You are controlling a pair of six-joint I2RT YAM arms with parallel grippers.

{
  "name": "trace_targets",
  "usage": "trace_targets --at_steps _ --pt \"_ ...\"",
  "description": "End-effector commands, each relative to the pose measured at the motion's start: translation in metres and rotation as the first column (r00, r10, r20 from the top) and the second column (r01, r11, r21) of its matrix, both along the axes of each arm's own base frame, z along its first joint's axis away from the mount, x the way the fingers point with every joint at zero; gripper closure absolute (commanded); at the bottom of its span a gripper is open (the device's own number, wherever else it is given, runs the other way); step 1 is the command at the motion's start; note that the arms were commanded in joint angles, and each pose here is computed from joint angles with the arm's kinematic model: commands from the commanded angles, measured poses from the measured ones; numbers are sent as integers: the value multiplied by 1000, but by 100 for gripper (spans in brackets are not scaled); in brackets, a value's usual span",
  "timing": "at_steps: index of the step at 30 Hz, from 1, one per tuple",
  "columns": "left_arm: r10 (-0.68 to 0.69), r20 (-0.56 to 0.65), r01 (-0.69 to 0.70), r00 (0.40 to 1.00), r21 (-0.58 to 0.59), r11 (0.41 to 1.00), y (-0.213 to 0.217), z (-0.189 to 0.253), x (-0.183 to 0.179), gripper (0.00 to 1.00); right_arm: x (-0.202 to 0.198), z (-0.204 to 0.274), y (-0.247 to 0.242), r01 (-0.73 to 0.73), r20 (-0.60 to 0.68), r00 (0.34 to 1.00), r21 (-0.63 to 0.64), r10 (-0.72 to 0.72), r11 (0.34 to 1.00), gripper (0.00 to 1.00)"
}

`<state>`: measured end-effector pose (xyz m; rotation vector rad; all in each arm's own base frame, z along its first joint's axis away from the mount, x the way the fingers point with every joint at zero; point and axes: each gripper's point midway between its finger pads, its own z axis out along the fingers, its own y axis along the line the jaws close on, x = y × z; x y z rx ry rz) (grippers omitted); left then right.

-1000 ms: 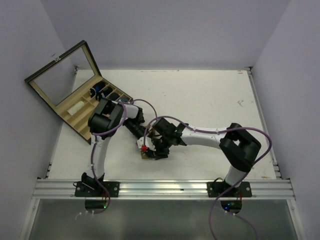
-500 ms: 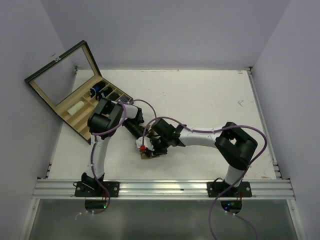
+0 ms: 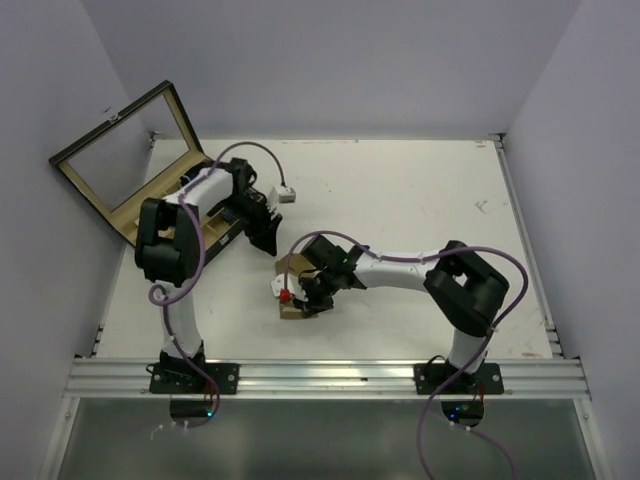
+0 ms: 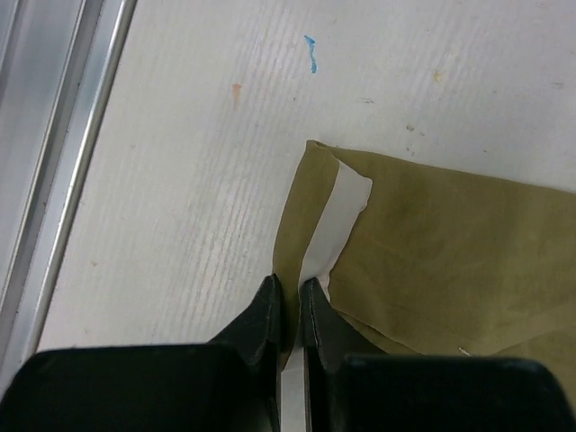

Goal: Roll the underwear

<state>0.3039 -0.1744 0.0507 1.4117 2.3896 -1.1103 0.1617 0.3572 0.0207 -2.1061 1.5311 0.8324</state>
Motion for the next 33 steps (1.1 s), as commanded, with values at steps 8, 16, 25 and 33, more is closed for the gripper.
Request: trace_targets --at_steps 8,16,25,33 --pt "348 668 -291 658 -201 935 116 202 104 0 -26 -37 -29 65 -359 919 -274 -164 960 100" --pt "578 777 -490 247 -415 767 150 292 93 0 -6 -40 -18 129 -548 787 -303 -283 944 100" --pt "368 739 -190 565 -317 929 85 217 -7 0 17 -61 -20 174 -659 641 -374 -393 911 100" --pt "31 812 103 582 -112 988 10 107 -105 9 15 -75 -21 172 -713 553 -408 -431 897 100"
